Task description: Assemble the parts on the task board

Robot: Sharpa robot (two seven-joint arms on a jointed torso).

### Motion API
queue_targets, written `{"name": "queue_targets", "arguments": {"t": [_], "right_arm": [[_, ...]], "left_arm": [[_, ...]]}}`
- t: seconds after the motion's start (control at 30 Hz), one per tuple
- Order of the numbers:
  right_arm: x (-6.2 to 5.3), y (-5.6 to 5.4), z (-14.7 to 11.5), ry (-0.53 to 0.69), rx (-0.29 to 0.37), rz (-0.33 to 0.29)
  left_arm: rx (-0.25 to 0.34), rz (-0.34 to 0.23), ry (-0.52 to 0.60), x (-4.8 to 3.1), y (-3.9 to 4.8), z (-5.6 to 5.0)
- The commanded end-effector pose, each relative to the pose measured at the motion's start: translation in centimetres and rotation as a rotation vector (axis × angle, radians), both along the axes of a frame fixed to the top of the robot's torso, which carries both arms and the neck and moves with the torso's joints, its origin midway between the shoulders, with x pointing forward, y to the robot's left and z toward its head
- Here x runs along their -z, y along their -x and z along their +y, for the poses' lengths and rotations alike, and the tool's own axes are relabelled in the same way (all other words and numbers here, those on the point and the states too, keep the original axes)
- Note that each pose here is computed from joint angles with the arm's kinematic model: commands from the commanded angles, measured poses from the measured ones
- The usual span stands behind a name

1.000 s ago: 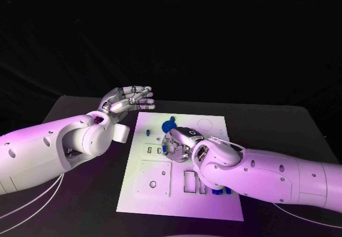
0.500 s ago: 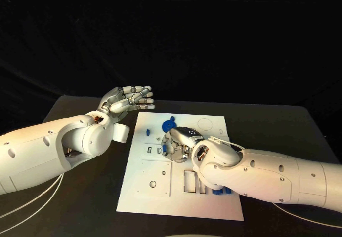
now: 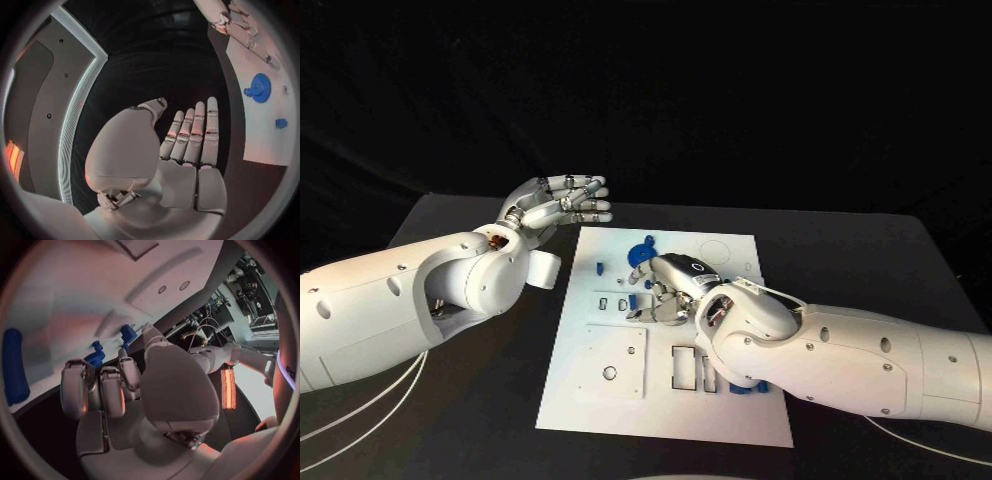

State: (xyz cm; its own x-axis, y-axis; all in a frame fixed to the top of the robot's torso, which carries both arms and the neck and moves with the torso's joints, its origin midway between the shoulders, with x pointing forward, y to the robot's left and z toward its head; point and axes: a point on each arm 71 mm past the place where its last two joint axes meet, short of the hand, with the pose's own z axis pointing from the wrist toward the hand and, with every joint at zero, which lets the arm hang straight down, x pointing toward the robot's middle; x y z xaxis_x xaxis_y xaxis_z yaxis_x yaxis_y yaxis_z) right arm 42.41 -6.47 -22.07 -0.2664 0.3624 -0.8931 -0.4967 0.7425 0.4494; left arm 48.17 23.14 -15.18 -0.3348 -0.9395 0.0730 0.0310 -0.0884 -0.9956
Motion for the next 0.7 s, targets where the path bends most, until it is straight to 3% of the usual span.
{"name": "queue_targets", "arguments": {"t": [0.03, 0.23, 0.43, 0.7], "right_arm": [[-1.5, 0.3, -0.6, -0.155, -0.039, -0.050], [-3.7, -0.3, -3.5, -0.299, -0.047, 0.038], [-5.8, -1.6, -7.7, -0.385, 0.033, 0.136], [-7.0, -3.1, -13.3, -0.404, 0.167, 0.135]], "left_arm": [[0.052, 0.037, -0.097, 0.47, 0.05, -0.2], [0.177, 0.095, -0.290, 1.55, 0.17, -0.5], [0.294, 0.142, -0.502, 2.68, 0.31, -1.0], [0.381, 0.217, -0.859, 3.90, 0.35, -2.1]]}}
